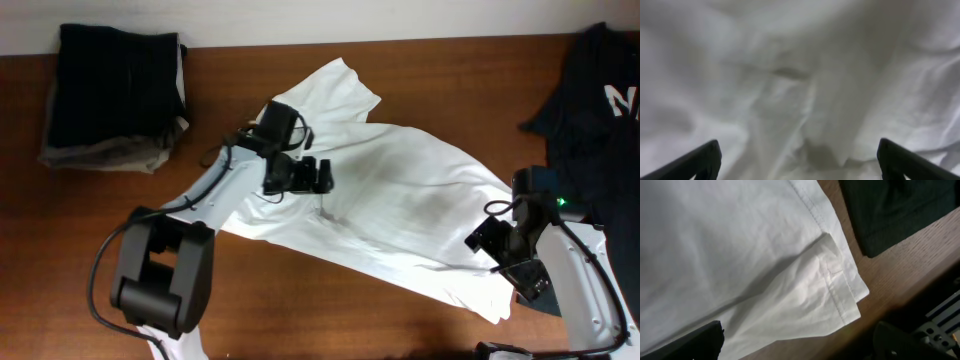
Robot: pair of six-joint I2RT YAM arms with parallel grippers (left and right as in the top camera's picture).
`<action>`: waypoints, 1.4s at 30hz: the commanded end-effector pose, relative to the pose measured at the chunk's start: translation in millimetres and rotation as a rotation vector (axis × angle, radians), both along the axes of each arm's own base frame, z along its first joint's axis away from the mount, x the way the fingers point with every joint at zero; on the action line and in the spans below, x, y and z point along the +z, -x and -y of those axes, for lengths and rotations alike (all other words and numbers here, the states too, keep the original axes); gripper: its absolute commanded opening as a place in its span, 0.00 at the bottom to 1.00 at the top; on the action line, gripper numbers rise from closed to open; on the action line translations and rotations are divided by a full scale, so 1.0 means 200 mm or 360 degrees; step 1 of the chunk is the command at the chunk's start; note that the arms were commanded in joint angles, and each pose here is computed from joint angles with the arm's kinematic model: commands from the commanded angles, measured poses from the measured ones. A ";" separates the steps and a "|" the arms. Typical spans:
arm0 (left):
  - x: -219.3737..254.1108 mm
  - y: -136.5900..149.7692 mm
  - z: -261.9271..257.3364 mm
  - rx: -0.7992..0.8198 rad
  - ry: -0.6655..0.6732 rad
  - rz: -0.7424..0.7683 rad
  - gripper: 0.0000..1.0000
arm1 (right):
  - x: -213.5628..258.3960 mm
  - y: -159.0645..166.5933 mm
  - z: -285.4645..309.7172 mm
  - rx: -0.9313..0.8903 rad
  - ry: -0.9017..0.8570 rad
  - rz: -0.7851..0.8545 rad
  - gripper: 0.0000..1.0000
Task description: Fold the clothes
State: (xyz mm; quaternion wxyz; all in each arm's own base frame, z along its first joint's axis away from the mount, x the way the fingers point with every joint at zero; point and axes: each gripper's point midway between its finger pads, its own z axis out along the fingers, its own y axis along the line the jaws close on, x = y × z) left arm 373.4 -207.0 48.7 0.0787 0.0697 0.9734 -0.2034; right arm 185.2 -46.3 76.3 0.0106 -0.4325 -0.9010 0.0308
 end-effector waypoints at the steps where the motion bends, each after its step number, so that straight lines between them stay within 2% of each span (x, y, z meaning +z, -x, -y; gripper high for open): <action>1: 0.13 -0.04 -0.24 0.0109 -0.0120 0.0010 0.97 | 0.00 -0.01 -0.01 0.0030 -0.0003 0.0001 0.99; 2: 0.11 0.00 -0.41 0.0202 -0.0242 -0.0070 0.94 | 0.00 -0.01 -0.01 0.0030 -0.0002 0.0006 0.99; 3: 0.11 0.02 -0.46 0.0237 -0.0257 -0.0115 0.89 | 0.00 -0.01 -0.01 0.0030 -0.0001 0.0008 0.99; 4: 0.10 0.04 -0.52 0.0252 -0.0266 -0.0158 0.80 | 0.00 -0.02 0.00 0.0030 0.0001 0.0023 0.99; 8: 0.08 0.05 -0.61 0.0268 -0.0309 -0.0179 0.57 | 0.00 -0.03 -0.02 0.0030 -0.0023 0.0039 0.99; 11: 0.02 0.07 -0.65 0.0279 -0.0379 -0.0208 0.32 | -0.01 -0.01 -0.07 0.0040 -0.0125 0.0020 1.00; 13: -0.01 0.08 -0.65 0.0273 -0.0381 -0.0237 0.26 | -0.01 -0.01 -0.11 0.0106 -0.0190 0.0020 0.97; 15: -0.07 0.08 -0.65 0.0261 -0.0391 -0.0280 0.14 | -0.04 0.01 -0.19 0.0181 -0.0339 0.0017 0.77; 17: -0.12 0.10 -0.64 0.0253 -0.0383 -0.0330 0.08 | -0.07 0.06 -0.25 0.0215 -0.0449 -0.0008 0.57; 18: -0.15 0.11 -0.64 0.0237 -0.0374 -0.0362 0.06 | -0.09 0.09 -0.28 0.0231 -0.0508 -0.0030 0.50; 20: -0.22 0.12 -0.63 0.0222 -0.0379 -0.0407 0.05 | -0.16 0.17 -0.36 0.0261 -0.0640 -0.0072 0.41; 24: -0.26 0.05 -0.66 0.0255 -0.0367 -0.0357 0.05 | -0.28 0.28 -0.44 0.0227 -0.0777 -0.0112 0.31; 29: -0.30 -0.02 -0.80 0.0375 -0.0386 -0.0314 0.05 | -0.31 0.27 -0.42 0.0236 -0.0738 -0.0095 0.33; 33: -0.41 0.00 -0.91 0.0459 -0.0388 -0.0407 0.04 | -0.35 0.23 -0.34 0.0212 -0.0569 -0.0064 0.34; 36: -0.43 0.00 -0.95 0.0495 -0.0386 -0.0422 0.04 | -0.38 0.21 -0.33 0.0161 -0.0554 -0.0022 0.34; 39: -0.43 -0.02 -1.00 0.0540 -0.0377 -0.0410 0.04 | -0.39 0.23 -0.34 0.0056 -0.0553 -0.0057 0.31; 42: -0.43 -0.03 -1.07 0.0599 -0.0370 -0.0405 0.04 | -0.41 0.28 -0.35 -0.0095 -0.0550 -0.0118 0.23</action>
